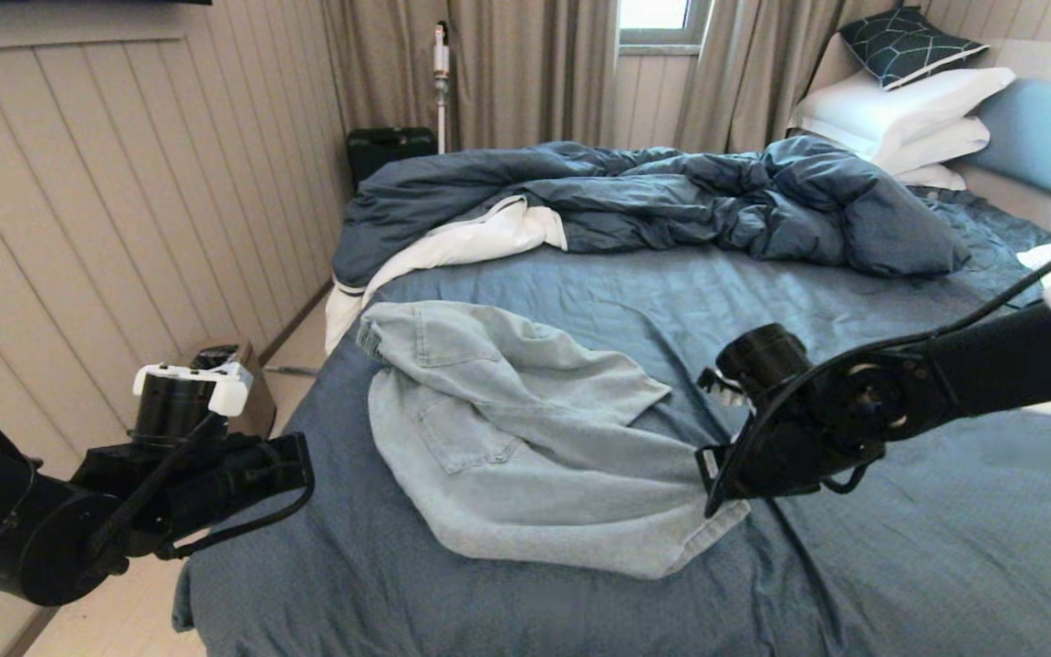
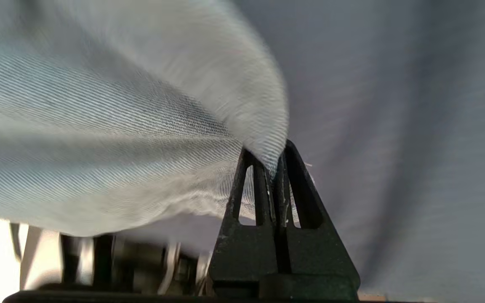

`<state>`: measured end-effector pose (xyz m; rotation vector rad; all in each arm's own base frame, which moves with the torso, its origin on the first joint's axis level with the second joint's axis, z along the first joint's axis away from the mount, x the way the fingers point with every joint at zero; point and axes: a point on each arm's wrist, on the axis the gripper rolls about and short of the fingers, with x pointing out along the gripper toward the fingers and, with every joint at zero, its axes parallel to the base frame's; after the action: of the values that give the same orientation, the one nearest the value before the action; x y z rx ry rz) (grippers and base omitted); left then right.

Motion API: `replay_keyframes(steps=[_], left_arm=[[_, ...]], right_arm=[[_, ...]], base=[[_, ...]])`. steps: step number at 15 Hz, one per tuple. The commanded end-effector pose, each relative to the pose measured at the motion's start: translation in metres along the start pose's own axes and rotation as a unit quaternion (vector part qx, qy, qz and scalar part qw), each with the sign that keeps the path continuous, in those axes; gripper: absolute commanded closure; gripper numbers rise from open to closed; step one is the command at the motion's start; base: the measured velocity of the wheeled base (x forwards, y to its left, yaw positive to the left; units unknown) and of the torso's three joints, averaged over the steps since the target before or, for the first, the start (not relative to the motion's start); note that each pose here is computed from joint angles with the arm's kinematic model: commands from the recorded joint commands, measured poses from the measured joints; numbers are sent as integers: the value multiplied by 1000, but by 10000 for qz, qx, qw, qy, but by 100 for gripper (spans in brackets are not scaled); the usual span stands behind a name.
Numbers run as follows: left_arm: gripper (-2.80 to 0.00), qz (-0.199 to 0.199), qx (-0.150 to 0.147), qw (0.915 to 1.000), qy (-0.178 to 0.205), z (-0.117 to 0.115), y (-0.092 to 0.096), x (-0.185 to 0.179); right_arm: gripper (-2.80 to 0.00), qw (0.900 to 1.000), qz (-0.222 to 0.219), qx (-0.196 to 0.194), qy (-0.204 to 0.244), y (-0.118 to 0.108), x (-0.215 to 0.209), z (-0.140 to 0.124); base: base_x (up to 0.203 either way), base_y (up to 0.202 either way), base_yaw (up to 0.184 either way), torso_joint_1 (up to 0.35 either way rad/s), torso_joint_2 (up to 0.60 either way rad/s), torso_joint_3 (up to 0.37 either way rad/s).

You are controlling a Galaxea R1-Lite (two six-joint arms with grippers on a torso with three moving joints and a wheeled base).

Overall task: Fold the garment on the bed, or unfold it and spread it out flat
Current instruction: Unford the blue shorts

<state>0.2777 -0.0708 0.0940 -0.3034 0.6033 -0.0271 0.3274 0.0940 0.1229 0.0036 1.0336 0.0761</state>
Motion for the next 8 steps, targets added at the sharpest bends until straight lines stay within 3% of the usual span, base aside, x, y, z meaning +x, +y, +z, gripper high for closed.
replay_keyframes(steps=[1, 5, 8], left_arm=[[0, 1, -10, 10000, 13, -1, 0, 1], [0, 5, 5, 10000, 54, -3, 0, 2], [0, 6, 13, 10000, 67, -4, -1, 3]], right_arm=[[0, 9981, -221, 337, -457, -32, -16, 24], [0, 9936, -548, 625, -770, -73, 0, 61], [0, 9908, -750, 863, -727, -99, 10, 78]], base=[[0, 0, 0, 0, 0, 0], [0, 0, 0, 0, 0, 0], [0, 0, 0, 0, 0, 0]])
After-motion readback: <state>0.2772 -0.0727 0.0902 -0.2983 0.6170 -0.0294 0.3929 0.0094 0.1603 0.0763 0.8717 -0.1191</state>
